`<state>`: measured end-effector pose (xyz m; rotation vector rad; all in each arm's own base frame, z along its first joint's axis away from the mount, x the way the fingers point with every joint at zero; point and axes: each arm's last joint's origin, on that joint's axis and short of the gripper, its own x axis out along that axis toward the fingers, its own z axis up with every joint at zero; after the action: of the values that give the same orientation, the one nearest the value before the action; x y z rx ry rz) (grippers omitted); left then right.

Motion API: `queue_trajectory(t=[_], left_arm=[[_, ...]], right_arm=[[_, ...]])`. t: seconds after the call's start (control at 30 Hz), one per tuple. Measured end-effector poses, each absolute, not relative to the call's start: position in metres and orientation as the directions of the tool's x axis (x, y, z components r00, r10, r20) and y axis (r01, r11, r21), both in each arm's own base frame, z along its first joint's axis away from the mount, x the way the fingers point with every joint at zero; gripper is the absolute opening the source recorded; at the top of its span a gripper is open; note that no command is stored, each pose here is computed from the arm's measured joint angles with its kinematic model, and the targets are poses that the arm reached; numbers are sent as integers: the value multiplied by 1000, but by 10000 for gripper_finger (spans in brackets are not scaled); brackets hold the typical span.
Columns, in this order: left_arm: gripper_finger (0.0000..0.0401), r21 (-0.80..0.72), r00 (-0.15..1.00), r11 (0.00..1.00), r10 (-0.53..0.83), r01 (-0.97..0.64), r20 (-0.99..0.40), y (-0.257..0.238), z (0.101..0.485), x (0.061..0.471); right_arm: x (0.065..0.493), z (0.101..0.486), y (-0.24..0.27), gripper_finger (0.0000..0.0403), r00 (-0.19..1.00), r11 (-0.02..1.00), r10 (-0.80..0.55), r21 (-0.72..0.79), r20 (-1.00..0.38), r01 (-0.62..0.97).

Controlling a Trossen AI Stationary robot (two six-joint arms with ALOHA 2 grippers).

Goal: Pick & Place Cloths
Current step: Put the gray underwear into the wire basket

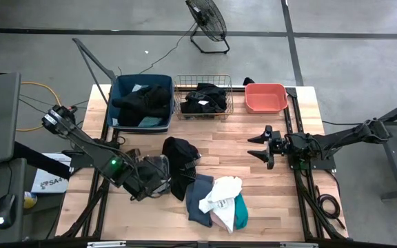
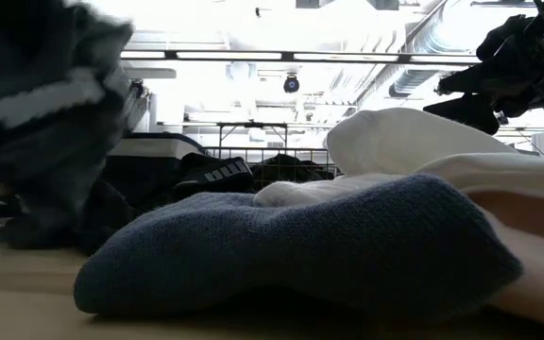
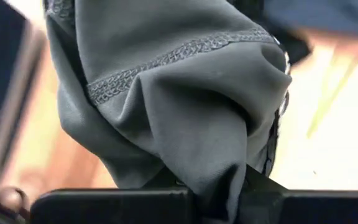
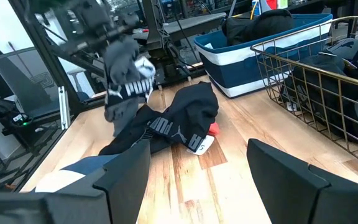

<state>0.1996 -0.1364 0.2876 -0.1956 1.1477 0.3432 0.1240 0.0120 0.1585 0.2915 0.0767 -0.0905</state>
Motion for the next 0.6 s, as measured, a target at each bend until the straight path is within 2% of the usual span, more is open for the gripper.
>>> queue_trajectory(t=[0.17,0.3,0.47,0.6], left_arm=[[8,90,500,940,253,-328,-828,-135,320,205],[8,208,607,922,373,-326,-702,-132,343,208],[9,379,679,831,554,-408,-482,-126,364,210],[10,478,654,723,676,-499,-340,-114,372,217]], right_arm=[[124,158,12,260,993,954,-78,283,-89,100],[124,158,12,260,993,954,-78,283,-89,100],[124,158,12,260,993,954,-78,283,-89,100],[124,158,12,260,993,954,-78,283,-89,100]])
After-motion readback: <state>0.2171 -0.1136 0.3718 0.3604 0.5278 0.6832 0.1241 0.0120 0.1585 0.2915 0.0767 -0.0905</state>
